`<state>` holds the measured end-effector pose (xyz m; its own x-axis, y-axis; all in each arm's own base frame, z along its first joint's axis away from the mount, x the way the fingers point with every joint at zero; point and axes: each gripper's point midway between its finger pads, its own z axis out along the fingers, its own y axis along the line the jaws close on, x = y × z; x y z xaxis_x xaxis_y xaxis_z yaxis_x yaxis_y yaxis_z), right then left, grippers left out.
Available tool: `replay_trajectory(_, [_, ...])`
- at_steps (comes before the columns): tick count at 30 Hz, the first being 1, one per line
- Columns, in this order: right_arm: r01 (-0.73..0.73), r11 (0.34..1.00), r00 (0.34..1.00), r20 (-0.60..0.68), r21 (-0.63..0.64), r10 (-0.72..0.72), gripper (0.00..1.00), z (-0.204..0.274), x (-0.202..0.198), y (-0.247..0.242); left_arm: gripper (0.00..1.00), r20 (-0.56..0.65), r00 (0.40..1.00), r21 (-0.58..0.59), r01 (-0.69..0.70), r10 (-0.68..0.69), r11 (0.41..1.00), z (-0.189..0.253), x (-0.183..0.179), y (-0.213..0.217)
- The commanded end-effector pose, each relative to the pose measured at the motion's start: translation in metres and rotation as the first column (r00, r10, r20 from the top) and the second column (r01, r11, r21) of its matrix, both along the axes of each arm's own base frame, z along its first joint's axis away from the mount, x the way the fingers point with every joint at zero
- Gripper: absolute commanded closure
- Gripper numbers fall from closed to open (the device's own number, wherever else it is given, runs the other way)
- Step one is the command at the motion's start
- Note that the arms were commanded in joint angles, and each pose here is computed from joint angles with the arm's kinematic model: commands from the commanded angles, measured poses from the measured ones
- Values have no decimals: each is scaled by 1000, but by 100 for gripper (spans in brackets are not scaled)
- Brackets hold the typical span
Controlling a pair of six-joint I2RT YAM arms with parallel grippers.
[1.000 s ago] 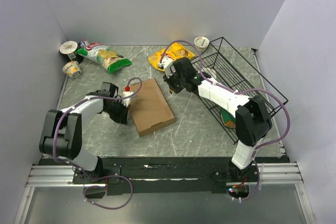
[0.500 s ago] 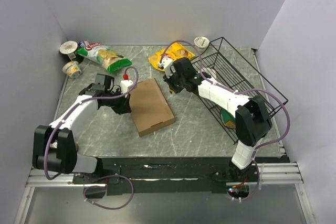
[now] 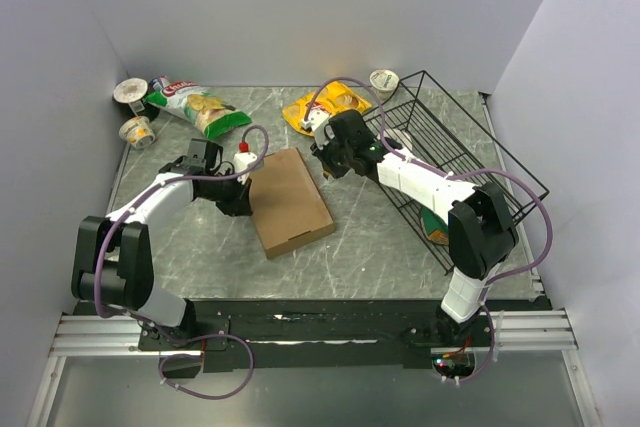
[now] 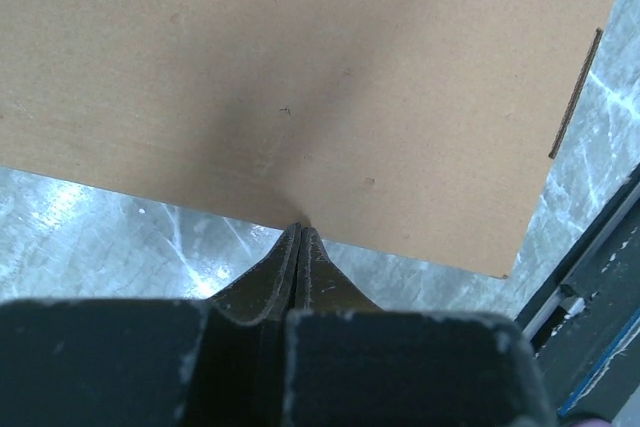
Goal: Unpack the express box
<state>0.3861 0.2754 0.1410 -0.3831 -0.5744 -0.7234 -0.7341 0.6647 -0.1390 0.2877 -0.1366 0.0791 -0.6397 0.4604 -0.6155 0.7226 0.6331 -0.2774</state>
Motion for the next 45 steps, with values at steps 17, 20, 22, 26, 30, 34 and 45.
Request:
replay_trajectory(17, [4,1000,999,44,31,-5,100,13,7,3,99,82,995,-79,66,-60,995,33,15,-16])
replay_trajectory(20, [4,999,999,46,33,-5,100,14,6,2,99,35,998,-30,58,-57,998,13,12,-9])
replay_trajectory(22, [2,999,999,44,32,-3,100,13,6,2,99,14,998,2,61,-61,998,0,7,-3])
replay_trajectory(26, [-15,999,1000,25,49,14,100,13,3,7,99,-7,998,57,61,-60,997,-20,0,7])
replay_trajectory(30, [-45,997,999,11,62,45,100,13,-2,14,99,-15,999,70,51,-50,996,-29,-4,10])
replay_trajectory(34, [-66,996,998,1,61,66,100,11,-8,19,99,-36,998,105,51,-47,993,-44,-15,17])
replay_trajectory(45, [-57,998,998,22,41,56,100,12,-4,17,99,-65,997,199,52,-39,979,-67,-25,39])
